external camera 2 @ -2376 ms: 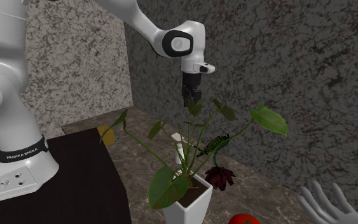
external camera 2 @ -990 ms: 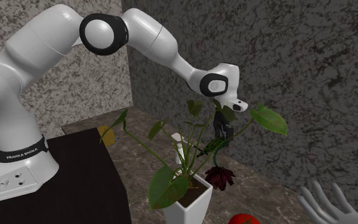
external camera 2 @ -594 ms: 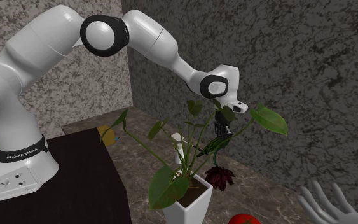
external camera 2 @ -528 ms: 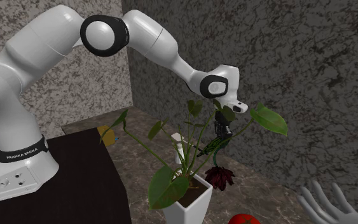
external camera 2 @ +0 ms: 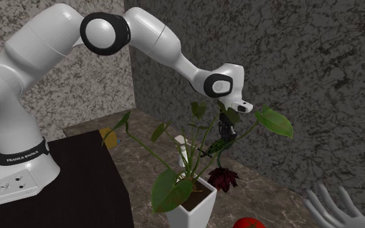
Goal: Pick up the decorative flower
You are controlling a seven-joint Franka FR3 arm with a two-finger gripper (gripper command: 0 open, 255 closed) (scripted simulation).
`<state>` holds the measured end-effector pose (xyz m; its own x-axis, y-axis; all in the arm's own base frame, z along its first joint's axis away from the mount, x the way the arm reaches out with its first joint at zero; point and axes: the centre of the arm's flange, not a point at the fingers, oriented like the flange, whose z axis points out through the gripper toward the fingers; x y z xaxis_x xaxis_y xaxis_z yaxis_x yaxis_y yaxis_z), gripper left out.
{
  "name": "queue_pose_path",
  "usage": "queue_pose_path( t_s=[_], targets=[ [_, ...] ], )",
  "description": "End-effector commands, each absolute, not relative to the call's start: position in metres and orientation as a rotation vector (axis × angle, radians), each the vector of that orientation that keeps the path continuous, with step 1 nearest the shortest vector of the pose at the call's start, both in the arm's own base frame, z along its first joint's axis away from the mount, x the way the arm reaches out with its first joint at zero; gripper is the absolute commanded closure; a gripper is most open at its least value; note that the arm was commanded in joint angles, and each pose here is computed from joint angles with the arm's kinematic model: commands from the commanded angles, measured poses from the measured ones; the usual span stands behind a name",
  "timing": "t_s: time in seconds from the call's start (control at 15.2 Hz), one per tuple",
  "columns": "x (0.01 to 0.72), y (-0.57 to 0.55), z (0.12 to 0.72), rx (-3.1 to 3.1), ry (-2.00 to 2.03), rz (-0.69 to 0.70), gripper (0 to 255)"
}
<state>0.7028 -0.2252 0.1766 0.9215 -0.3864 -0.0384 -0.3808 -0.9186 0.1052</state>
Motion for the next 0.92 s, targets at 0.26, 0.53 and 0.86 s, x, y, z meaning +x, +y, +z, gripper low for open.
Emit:
queue_pose_path(
  t_s=[0.26, 0.53, 0.86],
  targets=[
    [0.703, -0.225, 0.208, 2.985, -0.598, -0.088, 255],
    [0.703, -0.225, 0.229, 2.985, -0.597, -0.088, 255],
    [0.703, -0.225, 0.246, 2.985, -0.597, -0.088, 255]
  ],
)
